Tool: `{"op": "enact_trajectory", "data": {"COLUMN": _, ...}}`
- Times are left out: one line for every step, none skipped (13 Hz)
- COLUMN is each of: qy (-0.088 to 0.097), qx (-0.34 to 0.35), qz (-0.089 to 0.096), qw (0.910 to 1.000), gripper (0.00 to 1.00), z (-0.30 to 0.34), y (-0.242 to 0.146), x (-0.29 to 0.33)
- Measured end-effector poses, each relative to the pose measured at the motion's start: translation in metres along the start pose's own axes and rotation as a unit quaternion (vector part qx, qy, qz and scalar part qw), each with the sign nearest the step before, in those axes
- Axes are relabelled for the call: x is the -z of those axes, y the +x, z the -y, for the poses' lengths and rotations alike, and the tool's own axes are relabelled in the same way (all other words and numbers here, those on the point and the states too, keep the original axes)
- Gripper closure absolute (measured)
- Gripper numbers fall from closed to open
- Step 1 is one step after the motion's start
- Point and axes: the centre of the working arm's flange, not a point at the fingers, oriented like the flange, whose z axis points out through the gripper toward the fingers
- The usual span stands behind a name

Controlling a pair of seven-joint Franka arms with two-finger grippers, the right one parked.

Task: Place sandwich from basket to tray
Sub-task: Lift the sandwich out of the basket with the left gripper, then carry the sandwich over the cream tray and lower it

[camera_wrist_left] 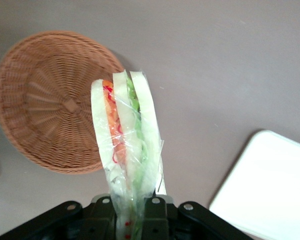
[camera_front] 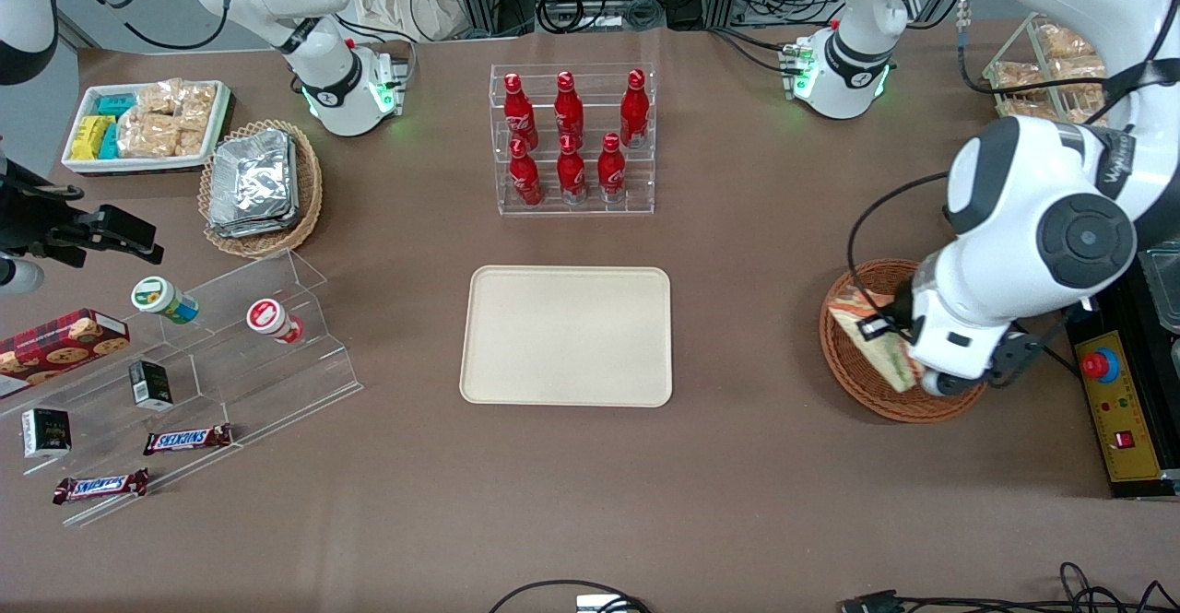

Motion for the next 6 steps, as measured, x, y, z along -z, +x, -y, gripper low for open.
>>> {"op": "enact_trajectory", "data": {"qy": -0.005, "qx": -0.022, "qz": 0.004, "qw": 0.9997, "gripper": 0.81, "z": -0.019, "y": -0.009, "x": -0.002}}
{"op": "enact_trajectory", "data": {"qy": -0.006, "qx": -0.043, "qz": 0.009, "qw": 0.999, "gripper": 0.81, "z": -0.038, "y": -0.017, "x": -0.009}}
{"op": "enact_trajectory", "data": {"qy": -0.006, "qx": -0.066, "qz": 0.016, "qw": 0.9977, "gripper": 0.81, "z": -0.06, "y": -0.027, "x": -0.019}}
{"op": "enact_trajectory", "data": {"qy": -0.004, "qx": -0.086, "qz": 0.024, "qw": 0.996, "gripper": 0.81, "z": -0.085, "y": -0.038, "x": -0.034}}
{"op": "enact_trajectory", "data": {"qy": -0.005, "qx": -0.106, "qz": 0.029, "qw": 0.994, "gripper": 0.81, "z": -0.111, "y": -0.048, "x": -0.053}}
{"op": "enact_trajectory", "data": {"qy": -0.01, "qx": -0.123, "qz": 0.03, "qw": 0.9919, "gripper": 0.81, "z": -0.137, "y": -0.056, "x": -0.075}}
